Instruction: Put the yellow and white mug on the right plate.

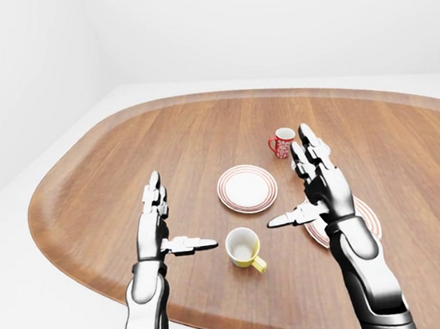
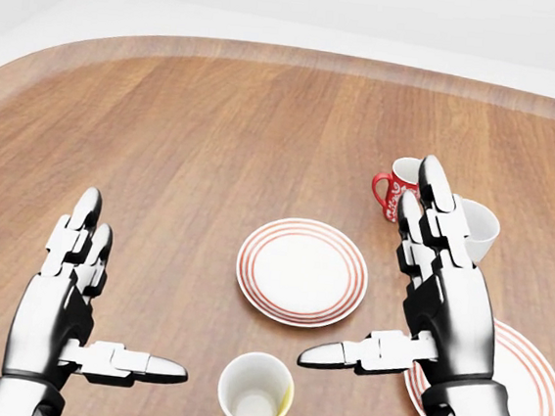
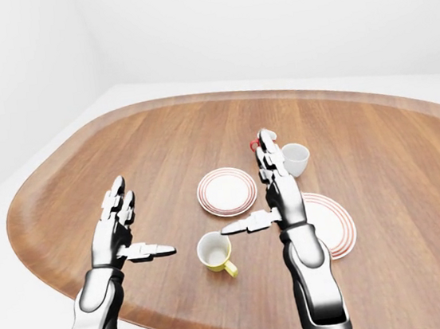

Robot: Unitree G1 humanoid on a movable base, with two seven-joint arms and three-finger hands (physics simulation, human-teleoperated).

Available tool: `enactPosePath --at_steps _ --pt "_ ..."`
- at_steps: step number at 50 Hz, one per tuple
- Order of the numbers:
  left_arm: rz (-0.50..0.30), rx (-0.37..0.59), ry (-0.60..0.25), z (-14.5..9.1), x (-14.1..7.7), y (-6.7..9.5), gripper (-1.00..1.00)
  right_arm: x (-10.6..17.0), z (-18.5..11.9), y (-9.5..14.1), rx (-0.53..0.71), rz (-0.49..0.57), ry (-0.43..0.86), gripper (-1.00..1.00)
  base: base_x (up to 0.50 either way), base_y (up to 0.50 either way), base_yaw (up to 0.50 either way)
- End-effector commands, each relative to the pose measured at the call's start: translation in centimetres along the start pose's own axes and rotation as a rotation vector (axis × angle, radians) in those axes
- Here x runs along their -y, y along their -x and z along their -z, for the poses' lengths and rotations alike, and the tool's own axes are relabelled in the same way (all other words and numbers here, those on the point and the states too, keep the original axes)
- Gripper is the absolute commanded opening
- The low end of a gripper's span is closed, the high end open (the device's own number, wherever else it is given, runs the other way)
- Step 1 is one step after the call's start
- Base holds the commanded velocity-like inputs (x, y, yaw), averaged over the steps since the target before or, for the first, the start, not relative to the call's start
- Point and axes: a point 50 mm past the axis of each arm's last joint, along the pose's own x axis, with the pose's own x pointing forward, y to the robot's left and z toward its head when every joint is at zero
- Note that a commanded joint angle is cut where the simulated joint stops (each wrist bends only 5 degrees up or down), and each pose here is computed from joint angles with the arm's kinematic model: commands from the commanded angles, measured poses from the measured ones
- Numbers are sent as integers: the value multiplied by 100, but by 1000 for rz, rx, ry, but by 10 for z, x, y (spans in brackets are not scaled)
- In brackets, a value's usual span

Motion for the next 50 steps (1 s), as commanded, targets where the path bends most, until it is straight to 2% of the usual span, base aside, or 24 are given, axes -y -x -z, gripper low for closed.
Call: enactPosePath --at_steps 1,6,12,17,23,24,26,32,37,50 --pt "-5 19 -4 -5 -3 -1 100 -2 -8 -17 41 -28 54 100 0 0 0" --pt "-12 31 -6 -7 -6 -2 100 0 -23 -41 99 -74 144 100 0 0 0" --pt "-21 62 -11 -15 -10 -2 100 1 -17 -61 45 -144 289 100 0 0 0" --pt "-30 79 -14 -19 -14 -4 100 5 -13 -70 12 -149 347 100 0 0 0" --pt "-37 94 -20 -22 -18 -4 100 -4 -17 -71 21 -190 444 100 0 0 0" --pt "-38 92 -22 -22 -19 -5 100 -4 -19 -71 31 -171 454 100 0 0 0" --pt "-41 102 -26 -24 -21 -4 100 -9 -28 -71 68 -190 459 100 0 0 0" --pt "-53 111 -37 -27 -27 -6 100 -20 -34 -66 84 -250 594 100 0 0 0" --pt "-55 111 -43 -27 -28 -6 100 -26 -41 -62 103 -278 642 100 0 0 0" --pt "-46 112 -52 -27 -27 -5 100 -39 -27 -58 23 -379 738 100 0 0 0"
